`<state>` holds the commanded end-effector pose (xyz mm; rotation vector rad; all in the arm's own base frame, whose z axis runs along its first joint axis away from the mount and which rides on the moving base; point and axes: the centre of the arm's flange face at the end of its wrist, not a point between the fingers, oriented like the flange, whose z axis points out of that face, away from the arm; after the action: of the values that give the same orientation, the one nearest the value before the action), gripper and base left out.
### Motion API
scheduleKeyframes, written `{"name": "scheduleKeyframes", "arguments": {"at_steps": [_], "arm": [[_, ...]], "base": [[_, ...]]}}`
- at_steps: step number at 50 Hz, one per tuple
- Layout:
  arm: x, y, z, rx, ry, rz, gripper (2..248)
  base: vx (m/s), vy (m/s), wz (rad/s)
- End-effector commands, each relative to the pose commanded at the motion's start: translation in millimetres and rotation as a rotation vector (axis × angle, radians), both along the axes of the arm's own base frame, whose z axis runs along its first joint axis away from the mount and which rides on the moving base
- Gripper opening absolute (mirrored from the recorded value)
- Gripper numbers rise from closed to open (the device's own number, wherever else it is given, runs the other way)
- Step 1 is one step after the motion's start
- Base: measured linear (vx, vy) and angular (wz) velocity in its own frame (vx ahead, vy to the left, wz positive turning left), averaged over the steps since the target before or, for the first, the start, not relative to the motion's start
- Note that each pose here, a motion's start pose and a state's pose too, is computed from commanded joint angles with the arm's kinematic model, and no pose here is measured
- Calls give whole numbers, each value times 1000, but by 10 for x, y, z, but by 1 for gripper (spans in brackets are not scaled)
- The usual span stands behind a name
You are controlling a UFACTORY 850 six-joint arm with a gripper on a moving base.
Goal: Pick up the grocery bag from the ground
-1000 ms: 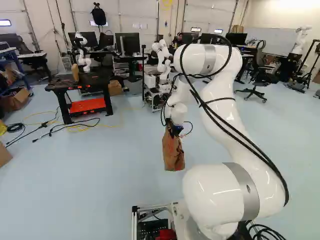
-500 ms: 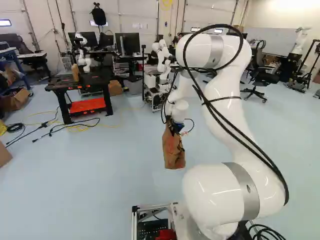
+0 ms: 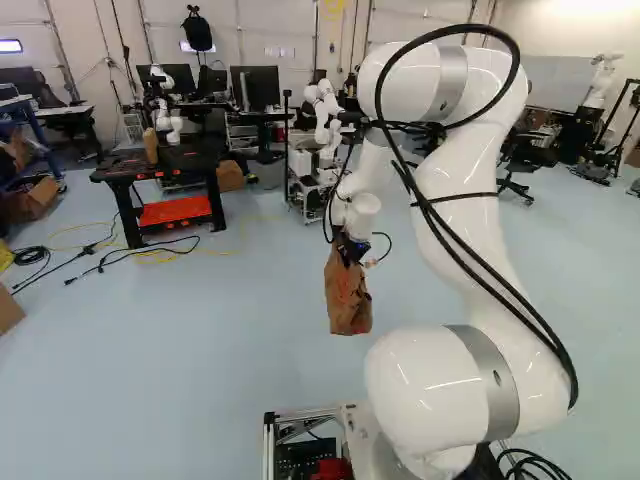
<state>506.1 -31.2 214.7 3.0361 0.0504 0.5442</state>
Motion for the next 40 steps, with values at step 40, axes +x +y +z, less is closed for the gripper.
{"name": "scheduleKeyframes", "arguments": {"at_steps": [40], "arm": [[-360,74,557,-3,-61,11,21]], "base": [[0,0,0]]}}
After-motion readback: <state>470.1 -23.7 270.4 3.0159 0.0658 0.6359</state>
